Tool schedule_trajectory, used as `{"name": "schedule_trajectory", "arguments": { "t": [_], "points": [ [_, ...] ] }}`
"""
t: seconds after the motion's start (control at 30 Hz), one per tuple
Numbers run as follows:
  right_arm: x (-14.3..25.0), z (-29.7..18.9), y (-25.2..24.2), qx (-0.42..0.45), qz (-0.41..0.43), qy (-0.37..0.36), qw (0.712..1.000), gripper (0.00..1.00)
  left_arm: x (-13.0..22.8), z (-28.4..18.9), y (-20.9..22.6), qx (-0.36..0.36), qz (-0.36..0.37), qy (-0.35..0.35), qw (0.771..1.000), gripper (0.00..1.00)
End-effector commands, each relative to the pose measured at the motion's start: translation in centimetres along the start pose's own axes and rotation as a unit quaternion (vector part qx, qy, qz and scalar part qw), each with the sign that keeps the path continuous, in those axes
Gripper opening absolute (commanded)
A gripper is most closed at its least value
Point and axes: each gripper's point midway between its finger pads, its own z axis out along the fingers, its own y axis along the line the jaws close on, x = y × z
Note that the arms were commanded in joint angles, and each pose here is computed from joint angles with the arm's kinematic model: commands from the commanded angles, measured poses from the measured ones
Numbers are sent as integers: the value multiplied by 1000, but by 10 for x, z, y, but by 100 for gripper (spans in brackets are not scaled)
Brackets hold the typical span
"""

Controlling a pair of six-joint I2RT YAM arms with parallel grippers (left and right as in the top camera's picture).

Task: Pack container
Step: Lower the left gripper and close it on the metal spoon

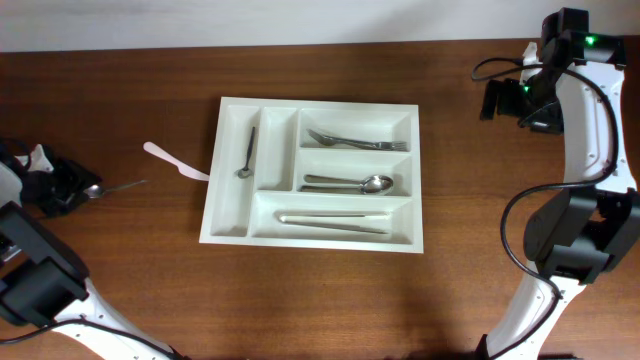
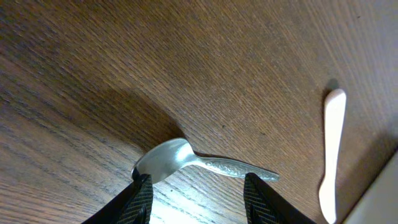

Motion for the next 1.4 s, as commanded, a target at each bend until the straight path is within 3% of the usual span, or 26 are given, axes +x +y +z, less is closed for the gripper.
{"name": "schedule_trajectory", "arguments": {
  "t": [0.0, 0.4, 1.07, 1.37],
  "points": [
    [-3, -9, 2, 0, 0, -13, 1000, 99, -2, -11, -14, 26, 17, -12, 999, 49],
    [-3, -9, 2, 0, 0, -13, 1000, 99, -4, -13, -25, 59, 19, -15, 998, 49],
    [-3, -9, 2, 0, 0, -13, 1000, 99, -16, -32, 20, 47, 7, -47, 998, 49],
    [-3, -9, 2, 0, 0, -13, 1000, 99, -8, -14, 17, 51, 20, -43, 998, 49]
  ]
}}
